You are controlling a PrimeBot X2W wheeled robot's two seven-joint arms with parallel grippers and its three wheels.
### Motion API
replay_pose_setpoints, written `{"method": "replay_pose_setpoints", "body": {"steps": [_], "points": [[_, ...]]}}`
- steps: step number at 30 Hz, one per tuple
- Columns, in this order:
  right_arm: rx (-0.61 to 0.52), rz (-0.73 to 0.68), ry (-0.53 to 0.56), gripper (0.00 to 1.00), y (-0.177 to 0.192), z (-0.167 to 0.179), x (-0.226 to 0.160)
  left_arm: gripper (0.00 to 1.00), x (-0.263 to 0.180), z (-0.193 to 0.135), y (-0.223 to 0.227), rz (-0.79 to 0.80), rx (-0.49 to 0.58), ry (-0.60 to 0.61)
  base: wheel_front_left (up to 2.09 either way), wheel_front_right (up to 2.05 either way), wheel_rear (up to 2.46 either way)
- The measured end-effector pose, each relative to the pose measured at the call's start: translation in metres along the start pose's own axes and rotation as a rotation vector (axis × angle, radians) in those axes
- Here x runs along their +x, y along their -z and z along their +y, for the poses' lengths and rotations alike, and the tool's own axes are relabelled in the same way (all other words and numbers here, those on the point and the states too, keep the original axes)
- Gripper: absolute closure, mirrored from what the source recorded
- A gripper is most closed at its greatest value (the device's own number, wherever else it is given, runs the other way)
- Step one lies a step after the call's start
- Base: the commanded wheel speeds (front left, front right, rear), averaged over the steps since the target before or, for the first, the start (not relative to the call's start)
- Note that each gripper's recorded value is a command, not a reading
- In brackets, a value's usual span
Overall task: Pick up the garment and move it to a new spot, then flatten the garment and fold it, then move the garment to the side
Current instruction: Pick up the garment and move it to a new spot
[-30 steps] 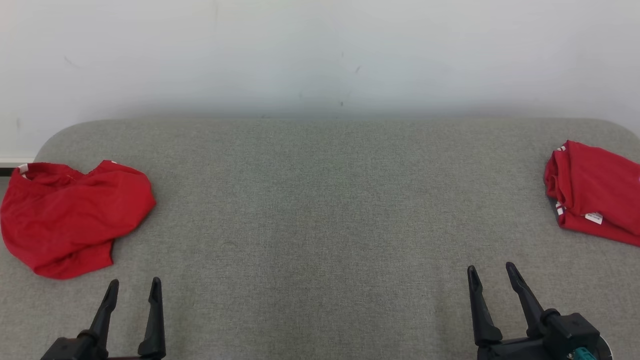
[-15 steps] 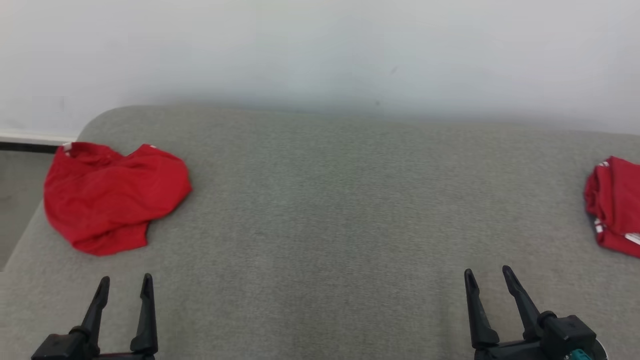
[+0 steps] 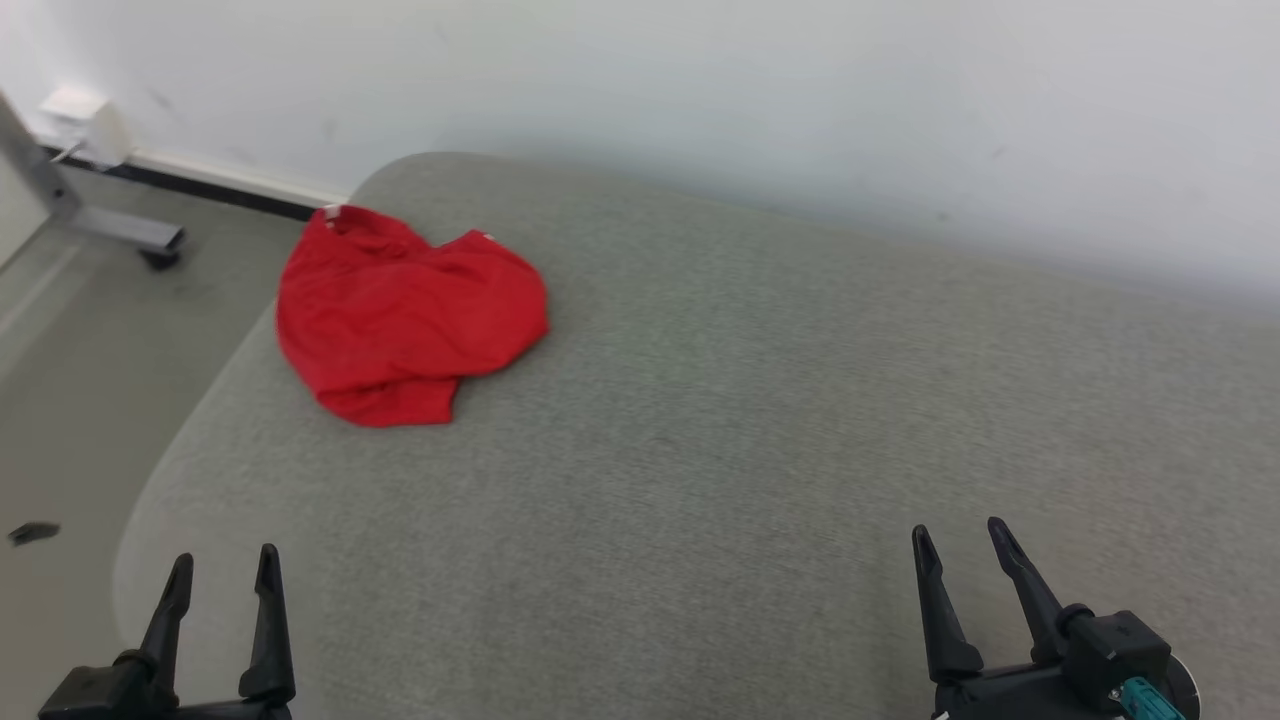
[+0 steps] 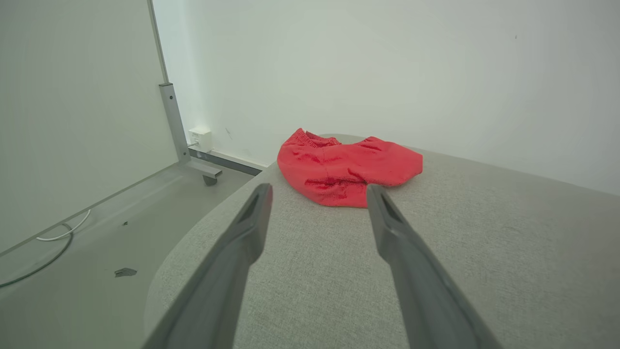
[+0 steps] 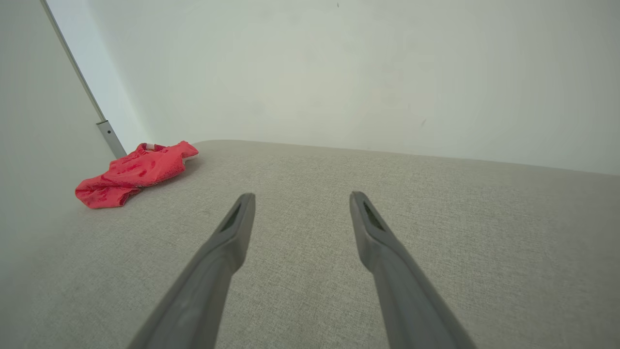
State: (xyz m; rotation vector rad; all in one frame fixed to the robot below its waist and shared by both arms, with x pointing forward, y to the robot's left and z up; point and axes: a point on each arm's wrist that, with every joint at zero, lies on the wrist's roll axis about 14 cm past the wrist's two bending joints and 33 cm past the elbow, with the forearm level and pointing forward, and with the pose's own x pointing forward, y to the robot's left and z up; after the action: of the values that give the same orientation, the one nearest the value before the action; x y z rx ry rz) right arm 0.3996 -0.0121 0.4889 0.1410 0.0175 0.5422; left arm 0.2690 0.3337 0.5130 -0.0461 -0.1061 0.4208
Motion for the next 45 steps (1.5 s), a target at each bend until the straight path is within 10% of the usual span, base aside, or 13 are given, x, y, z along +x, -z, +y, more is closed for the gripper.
{"method": "replay_pose_setpoints", "body": {"steps": [24, 45], "points": [[0.017, 0.041, -0.168, 0.00, 0.019, 0.050, 0.039, 0.00, -0.031, 0.065, -0.005, 0.004, 0.020, -0.230, 0.00, 0.00, 0.00], [-0.099, -0.024, 0.067, 0.00, 0.003, -0.055, 0.061, 0.00, 0.183, -0.004, -0.121, -0.326, 0.051, 0.020, 0.00, 0.00, 0.00]]}}
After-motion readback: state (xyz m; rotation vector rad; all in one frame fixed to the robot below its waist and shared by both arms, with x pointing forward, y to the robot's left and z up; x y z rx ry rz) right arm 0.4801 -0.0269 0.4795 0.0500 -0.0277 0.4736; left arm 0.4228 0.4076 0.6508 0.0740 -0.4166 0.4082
